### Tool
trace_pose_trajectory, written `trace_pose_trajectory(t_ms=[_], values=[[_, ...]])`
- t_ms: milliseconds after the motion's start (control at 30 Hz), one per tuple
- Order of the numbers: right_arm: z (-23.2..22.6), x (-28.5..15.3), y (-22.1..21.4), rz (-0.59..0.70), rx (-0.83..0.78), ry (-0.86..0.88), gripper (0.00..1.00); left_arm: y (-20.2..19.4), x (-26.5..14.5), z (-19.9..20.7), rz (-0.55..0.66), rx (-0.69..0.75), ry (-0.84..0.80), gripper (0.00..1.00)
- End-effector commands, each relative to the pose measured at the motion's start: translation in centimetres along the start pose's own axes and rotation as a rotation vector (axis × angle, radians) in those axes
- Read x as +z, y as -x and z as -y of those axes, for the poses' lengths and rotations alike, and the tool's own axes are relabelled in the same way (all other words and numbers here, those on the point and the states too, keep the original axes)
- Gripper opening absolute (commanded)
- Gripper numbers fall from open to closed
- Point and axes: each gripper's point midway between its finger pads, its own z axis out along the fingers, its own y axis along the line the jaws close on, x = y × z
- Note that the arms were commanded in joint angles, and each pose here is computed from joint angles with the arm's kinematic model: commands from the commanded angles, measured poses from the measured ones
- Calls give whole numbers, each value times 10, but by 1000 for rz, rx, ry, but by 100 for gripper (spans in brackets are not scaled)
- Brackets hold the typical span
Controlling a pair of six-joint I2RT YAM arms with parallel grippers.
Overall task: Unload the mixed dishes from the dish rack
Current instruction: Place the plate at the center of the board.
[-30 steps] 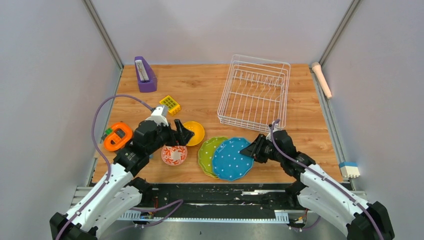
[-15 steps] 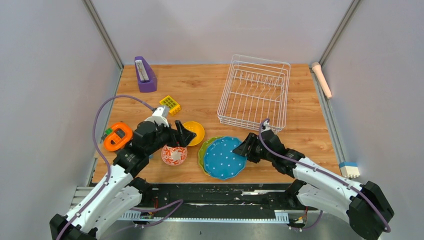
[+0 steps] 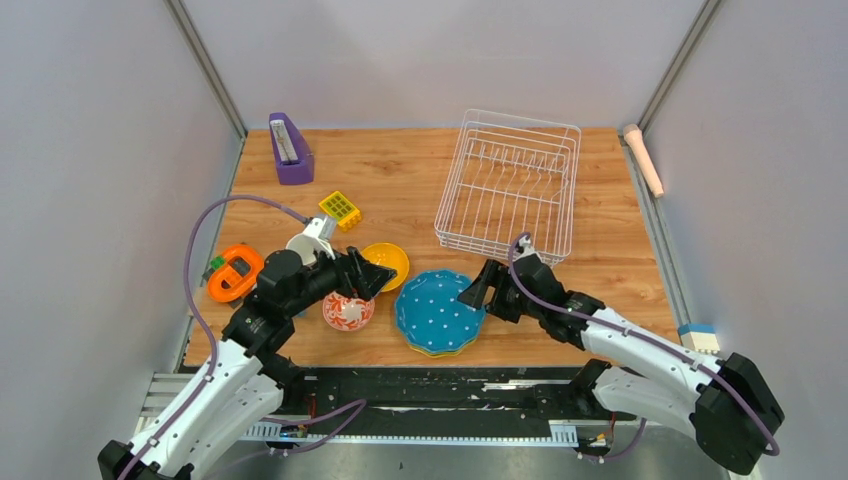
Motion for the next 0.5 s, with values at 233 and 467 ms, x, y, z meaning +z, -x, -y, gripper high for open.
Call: trace_pose_trajectory(t_ms=[233, 467], values=[[-43, 2, 0, -39, -201, 99, 78, 10, 0, 22, 42, 32, -121, 100], [-49, 11, -1, -55, -248, 92, 79, 10, -1, 22, 41, 27, -118, 100]])
